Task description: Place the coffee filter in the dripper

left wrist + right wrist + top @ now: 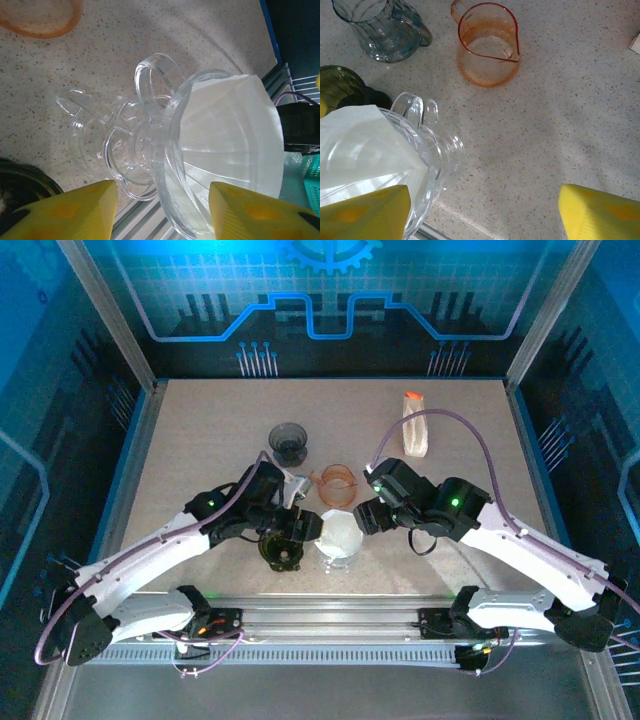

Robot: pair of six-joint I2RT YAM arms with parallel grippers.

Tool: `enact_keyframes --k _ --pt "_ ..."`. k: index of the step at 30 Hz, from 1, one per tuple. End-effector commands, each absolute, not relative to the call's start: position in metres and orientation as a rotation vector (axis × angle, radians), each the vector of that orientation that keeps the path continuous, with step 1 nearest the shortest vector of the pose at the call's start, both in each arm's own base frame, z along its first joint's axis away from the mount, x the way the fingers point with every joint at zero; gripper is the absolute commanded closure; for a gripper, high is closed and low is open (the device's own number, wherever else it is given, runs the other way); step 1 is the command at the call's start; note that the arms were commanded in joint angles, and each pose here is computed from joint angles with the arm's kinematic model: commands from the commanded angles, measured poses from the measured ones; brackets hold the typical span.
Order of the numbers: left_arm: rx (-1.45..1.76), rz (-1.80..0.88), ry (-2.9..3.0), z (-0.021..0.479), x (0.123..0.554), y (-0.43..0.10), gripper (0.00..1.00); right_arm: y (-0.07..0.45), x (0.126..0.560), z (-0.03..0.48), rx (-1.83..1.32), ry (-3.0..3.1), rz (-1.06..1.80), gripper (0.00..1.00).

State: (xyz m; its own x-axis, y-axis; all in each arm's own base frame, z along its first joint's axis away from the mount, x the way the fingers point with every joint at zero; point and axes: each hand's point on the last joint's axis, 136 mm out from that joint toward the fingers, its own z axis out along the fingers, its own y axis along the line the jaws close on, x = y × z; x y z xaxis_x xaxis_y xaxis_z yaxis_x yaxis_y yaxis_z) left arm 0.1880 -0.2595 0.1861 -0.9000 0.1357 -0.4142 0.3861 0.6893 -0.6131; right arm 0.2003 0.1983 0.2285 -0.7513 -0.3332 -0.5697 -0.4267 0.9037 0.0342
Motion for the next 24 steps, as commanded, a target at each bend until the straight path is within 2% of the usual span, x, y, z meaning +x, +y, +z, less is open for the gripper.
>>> enact_keyframes --k 1,8,16,24 --pt "0.416 -1.093 2.525 0.2 0.185 -0.262 0.45 0.194 0.207 0.24 -0.476 2.445 0.22 0.21" --pt "0.404 -1.096 2.512 0.205 0.185 -0.261 0.45 0.189 0.208 0.242 -0.442 2.441 0.217 0.21" --pt "0.415 -1.095 2.545 0.195 0.182 -0.261 0.47 0.217 0.19 0.215 -0.59 2.555 0.355 0.22" --pt "0.409 -1.057 2.585 0.184 0.179 -0.255 0.61 0.209 0.187 0.192 -0.583 2.639 0.272 0.26"
